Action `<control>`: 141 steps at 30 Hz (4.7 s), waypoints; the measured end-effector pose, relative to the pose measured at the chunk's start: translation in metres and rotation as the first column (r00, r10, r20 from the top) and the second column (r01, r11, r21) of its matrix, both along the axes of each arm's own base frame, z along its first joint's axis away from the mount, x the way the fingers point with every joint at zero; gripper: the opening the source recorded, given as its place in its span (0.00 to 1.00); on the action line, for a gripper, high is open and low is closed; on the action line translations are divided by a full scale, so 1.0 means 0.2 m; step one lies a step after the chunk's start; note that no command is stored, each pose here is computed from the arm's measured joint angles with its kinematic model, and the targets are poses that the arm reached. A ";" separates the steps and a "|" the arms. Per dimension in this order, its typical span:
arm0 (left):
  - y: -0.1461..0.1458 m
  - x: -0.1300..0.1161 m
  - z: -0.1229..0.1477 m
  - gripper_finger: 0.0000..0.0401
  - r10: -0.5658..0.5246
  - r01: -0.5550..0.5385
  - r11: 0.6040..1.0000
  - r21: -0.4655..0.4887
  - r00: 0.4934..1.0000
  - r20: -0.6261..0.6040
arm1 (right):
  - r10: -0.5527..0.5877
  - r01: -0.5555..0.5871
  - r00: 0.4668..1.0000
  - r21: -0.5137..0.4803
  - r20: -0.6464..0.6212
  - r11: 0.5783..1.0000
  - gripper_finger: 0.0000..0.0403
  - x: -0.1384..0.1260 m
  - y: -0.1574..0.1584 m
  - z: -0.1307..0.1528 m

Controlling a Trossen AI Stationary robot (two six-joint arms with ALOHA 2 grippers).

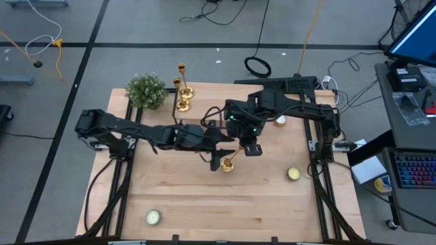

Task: Pick & Place candle stick holders
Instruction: Put the gold candle holder on the shelf

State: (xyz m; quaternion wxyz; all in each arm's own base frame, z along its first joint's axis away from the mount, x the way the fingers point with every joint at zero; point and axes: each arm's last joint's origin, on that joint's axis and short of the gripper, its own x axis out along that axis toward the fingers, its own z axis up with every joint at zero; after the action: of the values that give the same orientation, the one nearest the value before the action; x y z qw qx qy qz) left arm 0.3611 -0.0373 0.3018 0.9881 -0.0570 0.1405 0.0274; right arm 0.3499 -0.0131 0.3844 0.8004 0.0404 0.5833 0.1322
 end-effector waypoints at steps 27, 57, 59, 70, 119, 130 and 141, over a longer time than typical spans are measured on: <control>0.01 0.13 -0.07 0.47 0.045 -0.045 0.991 -0.126 0.999 0.003 | 0.023 -0.028 0.996 0.053 0.088 0.998 0.04 0.04 0.06 0.02; -0.05 0.12 -0.09 0.07 -0.019 0.010 0.979 -0.203 0.999 -0.041 | 0.014 -0.020 0.996 0.067 0.093 0.998 0.27 0.02 0.06 0.04; -0.05 0.12 -0.09 0.07 -0.021 0.013 0.979 -0.203 0.999 -0.036 | 0.014 -0.021 0.995 0.066 0.098 0.998 0.27 0.01 0.06 0.05; -0.05 0.12 -0.08 0.07 -0.020 0.014 0.979 -0.206 0.999 -0.026 | 0.014 -0.020 0.996 0.069 0.091 0.997 0.27 -0.01 0.06 0.06; 0.19 0.05 0.45 0.07 0.737 -0.813 0.578 0.077 0.560 0.379 | 0.031 0.008 0.862 -0.073 0.506 0.997 0.32 -0.73 0.02 0.44; 0.49 0.08 0.41 0.07 0.858 -0.936 0.342 0.088 0.349 0.376 | 0.066 0.000 0.798 -0.109 0.599 0.994 0.32 -0.87 0.03 0.19; 0.60 0.10 0.33 0.07 0.896 -0.959 0.249 0.133 0.280 0.343 | 0.120 0.084 0.668 -0.235 0.735 0.968 0.32 -0.95 0.03 0.19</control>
State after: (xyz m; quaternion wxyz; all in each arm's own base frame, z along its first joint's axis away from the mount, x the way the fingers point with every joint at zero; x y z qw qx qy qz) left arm 0.3819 0.0820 0.3674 0.7814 0.0269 -0.0255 0.6230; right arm 0.1601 -0.0080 0.4224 0.9654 -0.1235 0.2184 0.0711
